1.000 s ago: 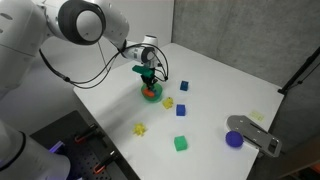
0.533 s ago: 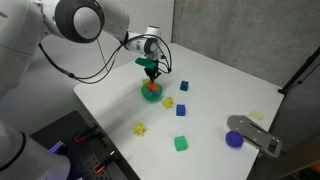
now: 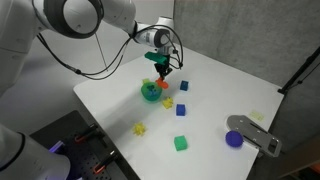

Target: Remove the orange toy from the green bowl and put it on the table

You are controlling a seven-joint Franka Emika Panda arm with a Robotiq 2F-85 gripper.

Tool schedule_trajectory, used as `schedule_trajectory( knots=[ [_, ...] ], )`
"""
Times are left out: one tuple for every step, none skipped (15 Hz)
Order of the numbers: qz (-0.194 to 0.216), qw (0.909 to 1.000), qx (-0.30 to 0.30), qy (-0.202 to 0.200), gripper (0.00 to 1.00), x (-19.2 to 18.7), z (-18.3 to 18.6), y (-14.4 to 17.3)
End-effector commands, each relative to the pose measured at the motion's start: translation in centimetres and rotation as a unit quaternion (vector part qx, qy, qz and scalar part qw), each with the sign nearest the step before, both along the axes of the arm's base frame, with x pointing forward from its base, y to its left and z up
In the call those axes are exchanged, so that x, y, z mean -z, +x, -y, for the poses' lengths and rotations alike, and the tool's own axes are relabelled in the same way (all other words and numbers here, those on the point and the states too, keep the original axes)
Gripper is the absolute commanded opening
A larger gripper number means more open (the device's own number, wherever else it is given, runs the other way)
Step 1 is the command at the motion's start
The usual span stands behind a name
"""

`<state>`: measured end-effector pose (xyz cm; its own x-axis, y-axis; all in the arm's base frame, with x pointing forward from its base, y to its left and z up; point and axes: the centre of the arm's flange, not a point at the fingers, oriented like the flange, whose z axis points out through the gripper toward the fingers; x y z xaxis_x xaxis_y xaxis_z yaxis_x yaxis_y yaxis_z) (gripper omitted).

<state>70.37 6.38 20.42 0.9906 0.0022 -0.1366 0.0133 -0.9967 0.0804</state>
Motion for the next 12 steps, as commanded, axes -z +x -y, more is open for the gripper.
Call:
schedule_trajectory(
  knots=[
    [-0.006,0.9990,0.042,-0.012,0.06,-1.0,5.7,-0.6],
    [-0.008,0.9984,0.055,-0.013,0.06,-0.8,7.3,-0.7],
    [-0.012,0.9976,0.067,-0.014,0.36,-0.7,8.8,-0.7],
    [-0.013,0.9968,0.077,-0.016,0.36,-0.7,10.2,-0.9],
    [-0.015,0.9962,0.084,-0.017,0.38,-0.7,11.3,-1.0],
    [-0.016,0.9957,0.090,-0.018,0.45,-0.9,12.0,-1.2],
    [-0.020,0.9954,0.093,-0.018,0.52,-1.2,12.6,-1.3],
    [-0.021,0.9952,0.094,-0.018,0.61,-1.6,13.0,-1.4],
    [-0.023,0.9950,0.096,-0.016,0.68,-2.1,13.2,-1.5],
    [-0.024,0.9948,0.098,-0.015,0.77,-2.8,13.3,-1.6],
    [-0.026,0.9947,0.099,-0.014,0.85,-3.7,13.3,-1.7],
    [-0.029,0.9945,0.100,-0.012,0.92,-4.8,13.3,-1.9]
  ],
)
